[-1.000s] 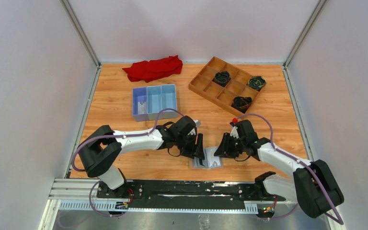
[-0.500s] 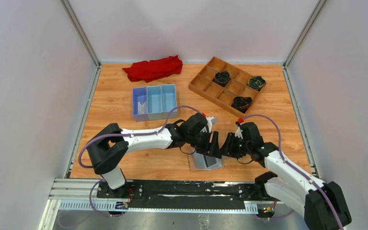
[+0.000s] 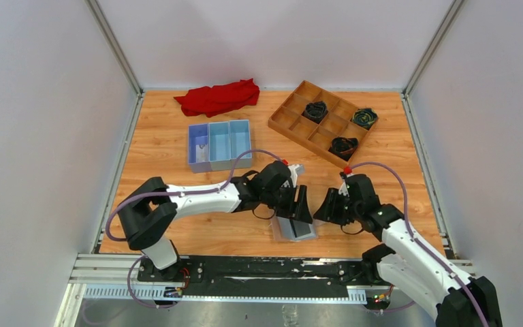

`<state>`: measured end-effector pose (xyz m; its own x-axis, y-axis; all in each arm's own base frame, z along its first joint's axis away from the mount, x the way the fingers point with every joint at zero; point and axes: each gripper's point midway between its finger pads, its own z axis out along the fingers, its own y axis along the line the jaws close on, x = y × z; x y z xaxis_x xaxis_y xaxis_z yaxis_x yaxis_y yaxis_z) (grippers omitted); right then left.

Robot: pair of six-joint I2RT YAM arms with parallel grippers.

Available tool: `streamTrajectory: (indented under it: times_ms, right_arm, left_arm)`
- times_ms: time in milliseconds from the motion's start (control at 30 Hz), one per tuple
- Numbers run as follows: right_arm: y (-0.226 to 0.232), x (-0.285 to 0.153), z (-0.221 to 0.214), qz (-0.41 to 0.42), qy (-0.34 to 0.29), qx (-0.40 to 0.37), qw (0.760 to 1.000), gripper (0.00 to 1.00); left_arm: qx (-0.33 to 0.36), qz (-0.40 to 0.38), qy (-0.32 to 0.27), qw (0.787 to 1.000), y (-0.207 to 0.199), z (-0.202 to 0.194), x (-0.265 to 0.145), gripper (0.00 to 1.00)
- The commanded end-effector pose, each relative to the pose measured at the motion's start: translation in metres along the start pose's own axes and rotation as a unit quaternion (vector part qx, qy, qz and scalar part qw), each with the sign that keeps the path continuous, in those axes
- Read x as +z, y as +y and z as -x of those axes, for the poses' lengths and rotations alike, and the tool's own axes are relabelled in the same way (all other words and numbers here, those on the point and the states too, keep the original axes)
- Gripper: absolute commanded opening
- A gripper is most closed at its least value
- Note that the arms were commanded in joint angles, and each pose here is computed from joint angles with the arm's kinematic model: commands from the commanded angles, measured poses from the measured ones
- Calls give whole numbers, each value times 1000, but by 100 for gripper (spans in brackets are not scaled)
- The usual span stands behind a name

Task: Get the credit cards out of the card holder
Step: Remove the credit card from the card holder.

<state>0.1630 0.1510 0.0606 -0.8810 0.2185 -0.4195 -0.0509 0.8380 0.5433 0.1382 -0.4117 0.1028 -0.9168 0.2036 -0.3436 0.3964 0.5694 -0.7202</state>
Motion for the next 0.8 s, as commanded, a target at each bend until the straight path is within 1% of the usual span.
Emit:
streamTrajectory:
  times_ms: [0, 67, 167, 400, 567, 767]
  right_arm:
    - [22, -5, 3, 41, 20, -19, 999, 42]
    - [31, -3, 5, 59, 22, -27, 998, 42]
    - [40, 0, 4, 73, 31, -40, 996, 42]
    - [51, 17, -9, 109, 76, -36, 991, 42]
    - [44, 25, -12, 96, 81, -30, 992, 41]
    - [32, 34, -22, 81, 94, -26, 992, 40]
  left_arm:
    - [-27, 18, -30, 999, 17, 5, -13, 60]
    - [-48, 27, -28, 998, 29, 1, -14, 60]
    - [-55, 36, -24, 998, 37, -3, -13, 60]
    - [-71, 50, -14, 996, 54, -12, -4, 59]
    - [-87, 66, -10, 994, 75, -18, 1, 56]
    - [-103, 76, -9, 992, 89, -25, 4, 49]
